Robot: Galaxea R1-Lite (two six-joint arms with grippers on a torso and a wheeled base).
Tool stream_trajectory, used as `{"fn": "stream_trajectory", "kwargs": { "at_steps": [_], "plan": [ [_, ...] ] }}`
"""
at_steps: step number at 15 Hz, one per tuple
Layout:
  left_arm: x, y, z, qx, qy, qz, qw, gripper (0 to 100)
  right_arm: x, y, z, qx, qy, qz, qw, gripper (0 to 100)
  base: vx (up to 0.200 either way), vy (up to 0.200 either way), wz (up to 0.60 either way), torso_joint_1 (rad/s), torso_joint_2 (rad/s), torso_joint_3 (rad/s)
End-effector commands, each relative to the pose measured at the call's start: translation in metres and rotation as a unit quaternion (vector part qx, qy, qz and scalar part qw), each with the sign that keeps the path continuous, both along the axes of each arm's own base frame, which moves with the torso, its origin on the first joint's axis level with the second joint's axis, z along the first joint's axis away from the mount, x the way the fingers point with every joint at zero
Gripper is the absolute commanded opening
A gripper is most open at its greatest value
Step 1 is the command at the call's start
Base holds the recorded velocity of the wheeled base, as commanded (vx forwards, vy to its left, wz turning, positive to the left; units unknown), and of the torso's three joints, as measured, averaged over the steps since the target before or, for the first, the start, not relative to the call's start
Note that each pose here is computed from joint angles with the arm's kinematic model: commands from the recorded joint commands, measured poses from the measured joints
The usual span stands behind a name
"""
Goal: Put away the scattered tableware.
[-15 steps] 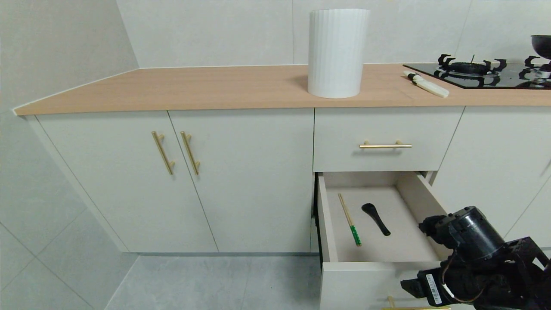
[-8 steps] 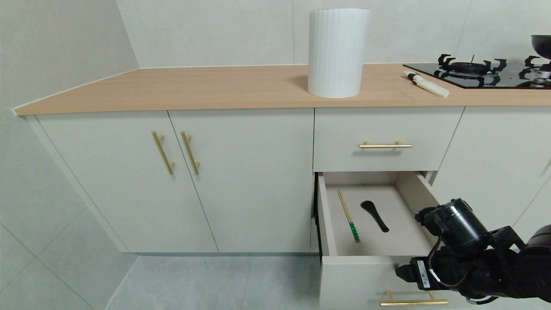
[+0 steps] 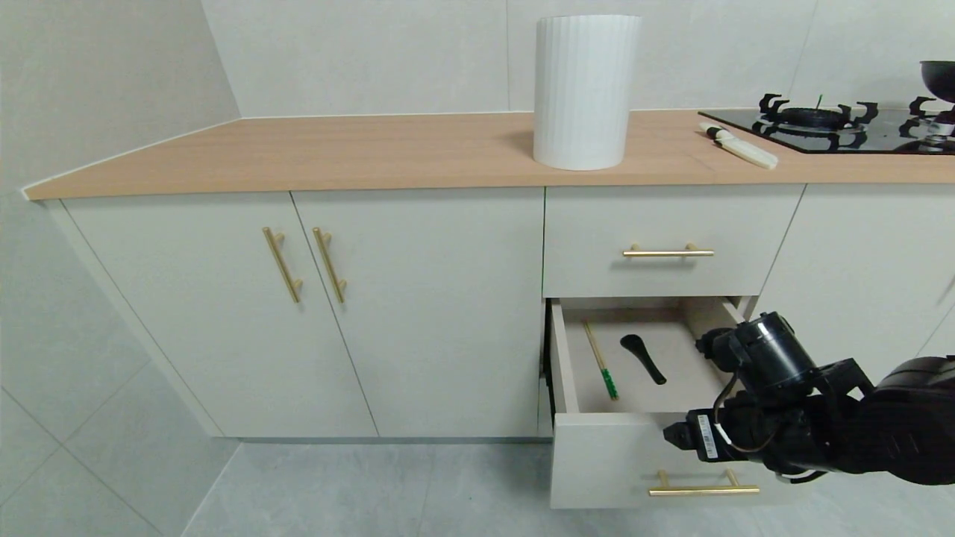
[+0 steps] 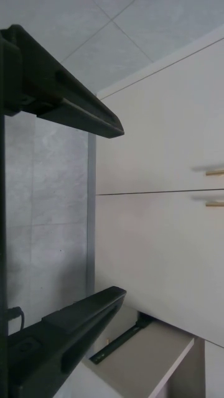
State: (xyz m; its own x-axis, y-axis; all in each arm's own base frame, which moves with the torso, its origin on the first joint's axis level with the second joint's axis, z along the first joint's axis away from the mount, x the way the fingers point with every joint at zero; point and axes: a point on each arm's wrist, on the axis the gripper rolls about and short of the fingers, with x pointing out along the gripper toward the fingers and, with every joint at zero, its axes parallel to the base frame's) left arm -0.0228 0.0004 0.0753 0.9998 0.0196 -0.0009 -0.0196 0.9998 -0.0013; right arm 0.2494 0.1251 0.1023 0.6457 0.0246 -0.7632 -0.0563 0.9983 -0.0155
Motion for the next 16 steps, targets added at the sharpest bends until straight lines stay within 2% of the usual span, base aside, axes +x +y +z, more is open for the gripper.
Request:
{"fn": "stream_trajectory", "kwargs": {
  "at_steps": [1,7,16],
  "plan": [
    [0.0,0.0,0.0,0.0,0.0,0.0,1.0,100,0.017,0.007,0.003,0.001,-0.012,0.004,1.0,100,0.0,0.0,0.0,0.0,0.0,0.0],
    [0.0,0.0,0.0,0.0,0.0,0.0,1.0,100,0.063,0.018,-0.017,-0.008,-0.007,-0.003,1.0,100,0.0,0.0,0.0,0.0,0.0,0.0],
    [0.0,0.0,0.0,0.0,0.0,0.0,1.0,100,0.118,0.015,-0.01,0.006,-0.054,-0.033,0.998,100,0.0,0.0,0.0,0.0,0.0,0.0]
  ]
}}
